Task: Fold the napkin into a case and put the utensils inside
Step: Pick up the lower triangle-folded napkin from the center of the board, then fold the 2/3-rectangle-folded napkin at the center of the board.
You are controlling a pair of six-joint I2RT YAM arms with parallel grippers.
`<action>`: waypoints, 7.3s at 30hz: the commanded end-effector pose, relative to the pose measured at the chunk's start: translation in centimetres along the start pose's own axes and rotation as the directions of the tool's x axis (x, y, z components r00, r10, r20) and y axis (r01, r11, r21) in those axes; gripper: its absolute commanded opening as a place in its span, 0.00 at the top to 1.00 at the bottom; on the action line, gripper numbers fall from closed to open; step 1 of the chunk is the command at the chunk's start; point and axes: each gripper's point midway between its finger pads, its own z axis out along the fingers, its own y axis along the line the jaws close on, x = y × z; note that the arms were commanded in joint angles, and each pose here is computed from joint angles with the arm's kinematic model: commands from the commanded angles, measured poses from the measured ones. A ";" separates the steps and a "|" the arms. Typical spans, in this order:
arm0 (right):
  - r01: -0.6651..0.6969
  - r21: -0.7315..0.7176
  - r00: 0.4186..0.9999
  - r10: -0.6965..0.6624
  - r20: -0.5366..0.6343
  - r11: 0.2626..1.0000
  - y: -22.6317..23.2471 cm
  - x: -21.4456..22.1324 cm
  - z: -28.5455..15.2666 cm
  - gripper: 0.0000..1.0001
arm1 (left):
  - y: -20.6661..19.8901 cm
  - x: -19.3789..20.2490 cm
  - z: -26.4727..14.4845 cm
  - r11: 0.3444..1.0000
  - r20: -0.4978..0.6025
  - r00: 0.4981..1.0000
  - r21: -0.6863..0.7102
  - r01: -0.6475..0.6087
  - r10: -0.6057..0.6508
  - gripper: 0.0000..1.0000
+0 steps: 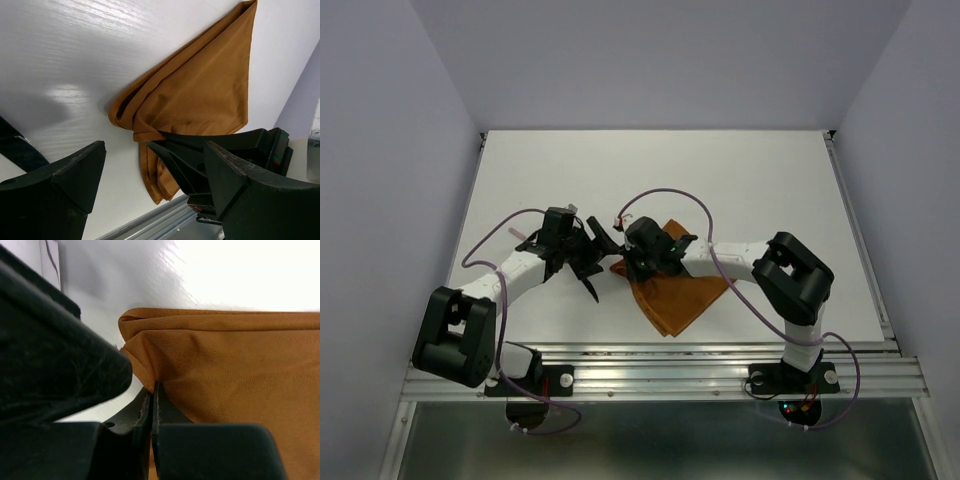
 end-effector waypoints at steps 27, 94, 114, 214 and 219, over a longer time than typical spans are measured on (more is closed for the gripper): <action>-0.075 -0.136 0.993 0.086 0.077 0.988 1.5 -2.1 -2.6 0.99 | 0.8 0.8 1.4 0.995 -0.019 0.995 0.015 0.099 -0.099 0.17; 0.081 0.365 0.995 -0.050 -0.092 0.928 1.7 13.9 -8.0 0.57 | -0.5 3.6 2.1 0.992 -0.098 0.988 -0.053 0.112 -0.117 1.00; 0.005 0.118 0.999 -0.010 0.047 0.993 2.5 11.0 -12.6 0.99 | -1.2 2.2 2.3 0.989 -0.075 0.991 -0.107 0.099 -0.107 1.00; 0.048 0.338 0.927 -0.168 0.335 0.940 0.1 -2.4 -1.9 0.39 | -1.0 3.7 2.5 0.946 -0.129 0.989 -0.321 0.033 -0.078 1.00; 0.014 0.351 0.916 -0.153 0.371 0.936 0.2 -3.1 -2.2 0.53 | -0.6 3.9 2.6 0.944 -0.133 0.988 -0.327 0.035 -0.083 1.00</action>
